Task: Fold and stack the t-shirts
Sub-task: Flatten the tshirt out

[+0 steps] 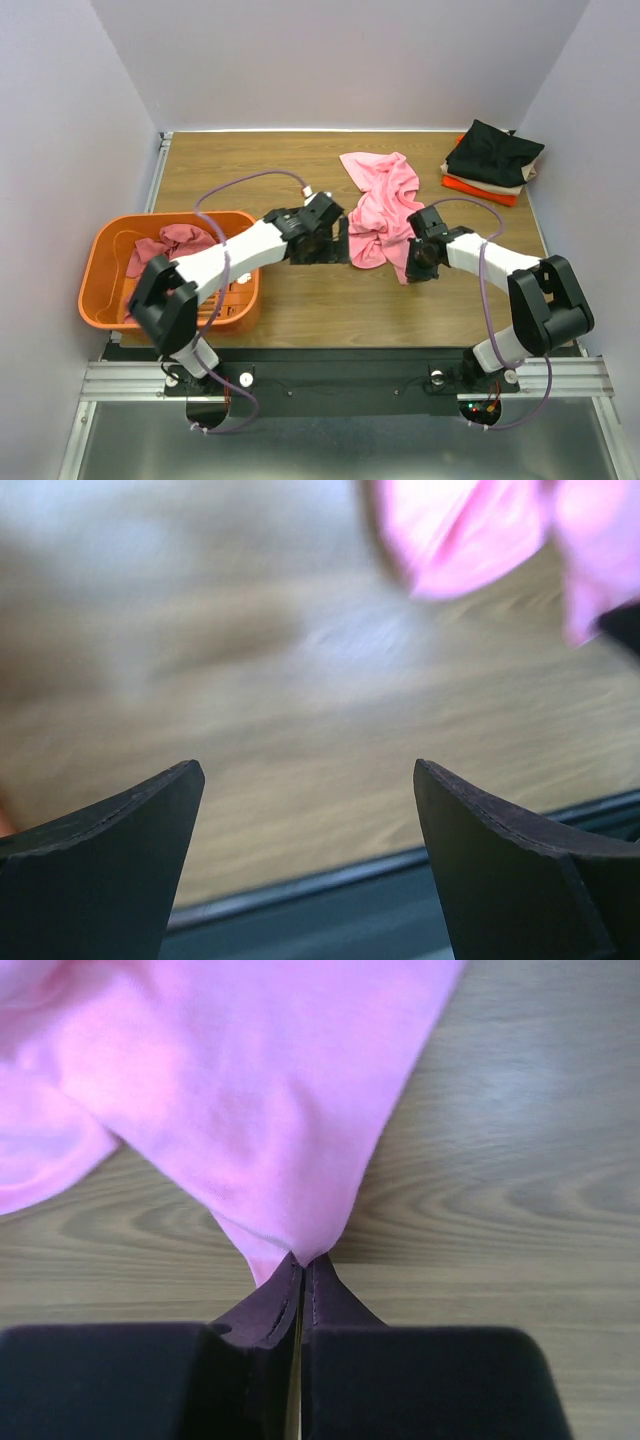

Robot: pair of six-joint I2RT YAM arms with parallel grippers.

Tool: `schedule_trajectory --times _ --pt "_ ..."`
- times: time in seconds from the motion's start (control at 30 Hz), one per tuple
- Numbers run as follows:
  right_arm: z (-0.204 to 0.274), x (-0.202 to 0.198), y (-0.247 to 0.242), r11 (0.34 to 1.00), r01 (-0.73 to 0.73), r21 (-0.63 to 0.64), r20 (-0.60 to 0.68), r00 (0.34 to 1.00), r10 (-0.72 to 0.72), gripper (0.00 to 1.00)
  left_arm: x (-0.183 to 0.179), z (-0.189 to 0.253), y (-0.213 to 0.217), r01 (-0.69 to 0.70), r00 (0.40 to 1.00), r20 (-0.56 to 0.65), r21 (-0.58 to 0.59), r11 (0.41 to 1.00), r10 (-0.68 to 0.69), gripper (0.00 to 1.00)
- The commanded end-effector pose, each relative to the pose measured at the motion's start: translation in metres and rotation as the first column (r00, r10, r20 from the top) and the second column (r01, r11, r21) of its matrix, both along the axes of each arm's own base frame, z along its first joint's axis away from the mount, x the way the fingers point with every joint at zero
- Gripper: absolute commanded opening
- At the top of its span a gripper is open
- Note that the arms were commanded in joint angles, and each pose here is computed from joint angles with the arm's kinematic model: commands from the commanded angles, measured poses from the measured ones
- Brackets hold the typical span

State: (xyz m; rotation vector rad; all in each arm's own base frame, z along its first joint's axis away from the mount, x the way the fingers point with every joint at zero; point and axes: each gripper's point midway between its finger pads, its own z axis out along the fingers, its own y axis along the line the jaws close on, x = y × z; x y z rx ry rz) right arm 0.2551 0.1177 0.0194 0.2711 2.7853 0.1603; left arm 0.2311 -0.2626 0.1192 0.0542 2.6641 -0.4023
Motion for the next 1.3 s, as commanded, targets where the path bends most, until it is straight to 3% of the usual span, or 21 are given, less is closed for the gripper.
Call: schedule_trajectory --times 0.0,0.23,0.57,0.9,1.03,1.07,1.17,1.2,1.27 --pt "0.007 0.02 0.013 0.999 0.022 0.031 0.062 0.998 -0.024 0.0 0.039 0.01 -0.039 0.071 0.992 0.103 0.024 0.997 -0.073 0.98" --pt "0.033 0.04 0.016 0.998 0.045 0.044 0.13 0.99 -0.05 0.0 0.053 -0.024 -0.061 0.144 0.985 0.077 0.092 0.985 -0.151 0.97" --pt "0.054 0.058 0.023 0.997 0.044 0.062 0.175 0.983 -0.054 0.0 0.066 -0.056 -0.076 0.187 0.98 0.048 0.127 0.974 -0.194 0.79" --pt "0.053 0.056 0.02 0.998 0.043 0.041 0.172 0.984 -0.049 0.0 0.081 -0.072 -0.088 0.195 0.979 0.033 0.129 0.972 -0.201 0.77" --pt "0.059 0.06 0.018 0.998 0.051 0.038 0.19 0.98 -0.058 0.0 0.086 -0.082 -0.085 0.204 0.977 0.024 0.147 0.968 -0.21 0.59" --pt "0.063 0.062 0.018 0.998 0.05 0.04 0.199 0.978 -0.057 0.0 0.088 -0.083 -0.084 0.201 0.978 0.026 0.152 0.968 -0.208 0.45" --pt "0.082 0.07 0.02 0.997 0.053 0.052 0.238 0.969 -0.064 0.0 0.095 -0.076 -0.081 0.19 0.978 0.051 0.172 0.967 -0.202 0.19" --pt "0.092 0.072 0.018 0.997 0.058 0.057 0.259 0.963 -0.07 0.0 0.1 -0.07 -0.077 0.179 0.979 0.062 0.175 0.968 -0.193 0.04" --pt "0.113 0.081 0.009 0.995 0.085 0.053 0.296 0.95 -0.097 0.0 0.107 -0.053 -0.068 0.155 0.98 0.097 0.187 0.97 -0.175 0.0"
